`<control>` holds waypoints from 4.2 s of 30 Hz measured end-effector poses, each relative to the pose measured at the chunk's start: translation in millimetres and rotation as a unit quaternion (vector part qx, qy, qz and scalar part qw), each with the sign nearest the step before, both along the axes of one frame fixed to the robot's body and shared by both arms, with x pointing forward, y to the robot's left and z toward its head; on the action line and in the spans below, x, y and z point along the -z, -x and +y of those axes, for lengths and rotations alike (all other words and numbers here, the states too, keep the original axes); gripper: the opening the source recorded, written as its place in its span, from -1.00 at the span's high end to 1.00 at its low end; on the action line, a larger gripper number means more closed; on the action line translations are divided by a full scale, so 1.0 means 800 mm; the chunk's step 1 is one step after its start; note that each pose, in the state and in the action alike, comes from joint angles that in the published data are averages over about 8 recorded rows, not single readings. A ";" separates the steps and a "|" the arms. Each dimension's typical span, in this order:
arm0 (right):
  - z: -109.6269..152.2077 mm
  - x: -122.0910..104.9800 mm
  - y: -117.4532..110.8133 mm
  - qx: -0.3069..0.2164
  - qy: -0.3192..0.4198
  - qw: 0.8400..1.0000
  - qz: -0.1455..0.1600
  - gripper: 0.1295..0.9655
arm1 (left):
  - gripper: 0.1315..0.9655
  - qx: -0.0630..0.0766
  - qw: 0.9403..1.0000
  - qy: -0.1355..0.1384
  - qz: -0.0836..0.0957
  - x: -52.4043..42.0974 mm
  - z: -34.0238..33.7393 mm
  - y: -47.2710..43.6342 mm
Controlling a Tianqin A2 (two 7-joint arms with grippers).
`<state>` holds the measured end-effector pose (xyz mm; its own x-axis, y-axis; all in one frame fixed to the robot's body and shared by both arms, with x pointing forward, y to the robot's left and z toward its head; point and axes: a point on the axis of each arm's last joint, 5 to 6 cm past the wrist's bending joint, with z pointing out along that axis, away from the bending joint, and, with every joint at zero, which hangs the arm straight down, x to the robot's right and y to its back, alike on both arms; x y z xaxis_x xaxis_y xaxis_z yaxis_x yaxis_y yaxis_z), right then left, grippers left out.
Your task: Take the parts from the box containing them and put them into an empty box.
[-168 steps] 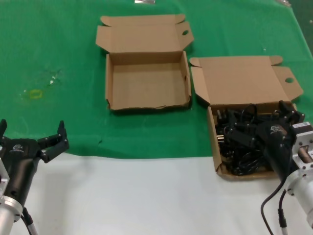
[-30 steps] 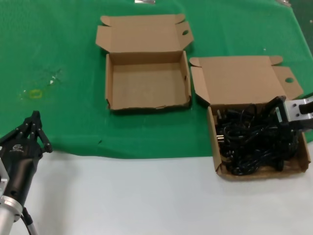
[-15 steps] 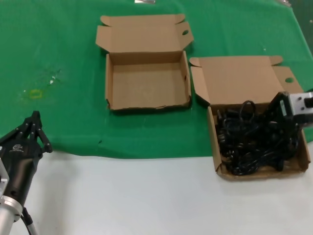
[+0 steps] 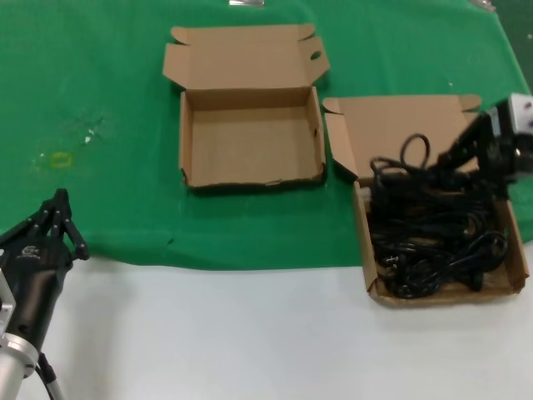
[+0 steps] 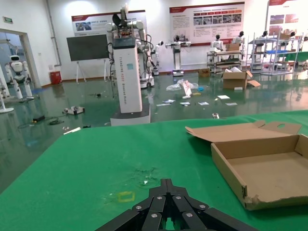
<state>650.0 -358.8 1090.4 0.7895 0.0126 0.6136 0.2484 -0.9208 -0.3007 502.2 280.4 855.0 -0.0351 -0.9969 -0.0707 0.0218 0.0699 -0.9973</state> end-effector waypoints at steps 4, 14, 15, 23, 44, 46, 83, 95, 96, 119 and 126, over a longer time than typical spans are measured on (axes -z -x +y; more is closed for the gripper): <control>0.014 -0.010 -0.013 -0.002 -0.019 1.000 -0.014 0.80 | 0.97 0.000 1.000 0.000 0.000 0.000 0.0000 0.000; 0.083 0.006 -0.056 -0.026 -0.057 0.997 -0.050 0.80 | 0.97 0.000 1.000 0.000 0.000 0.000 0.0000 0.000; 0.091 0.009 -0.061 -0.029 -0.061 0.996 -0.052 0.80 | 0.97 0.000 1.000 0.000 0.000 0.000 0.0000 0.000; 0.165 0.037 -0.103 -0.051 -0.088 0.992 -0.078 0.80 | 0.97 0.000 1.000 0.000 0.000 0.000 0.0000 0.000; 0.272 0.087 -0.149 -0.039 -0.087 0.987 -0.132 0.80 | 0.97 0.000 1.000 0.000 0.000 0.000 0.0000 0.000; 0.273 0.091 -0.150 -0.034 -0.084 0.987 -0.135 0.80 | 0.97 0.000 1.000 0.000 0.000 0.000 0.0000 0.000; 0.270 0.123 -0.149 -0.017 -0.048 0.985 -0.168 0.38 | 0.97 0.000 1.000 0.000 0.000 0.000 0.0000 0.000; 0.255 0.108 -0.152 -0.019 -0.089 0.980 -0.176 -0.06 | 0.97 0.000 1.000 0.000 0.000 0.000 0.0000 0.000; 0.254 0.107 -0.152 -0.020 -0.093 0.980 -0.176 -0.12 | 0.97 0.000 1.000 0.000 0.000 0.000 0.0000 0.000; 0.266 0.156 -0.134 -0.001 -0.170 0.973 -0.153 -0.97 | 0.76 0.000 1.000 0.000 0.000 0.000 0.0000 0.000; 0.274 0.196 -0.112 0.029 -0.232 0.963 -0.134 -0.98 | 0.67 0.000 1.000 0.000 0.000 0.000 0.0000 0.000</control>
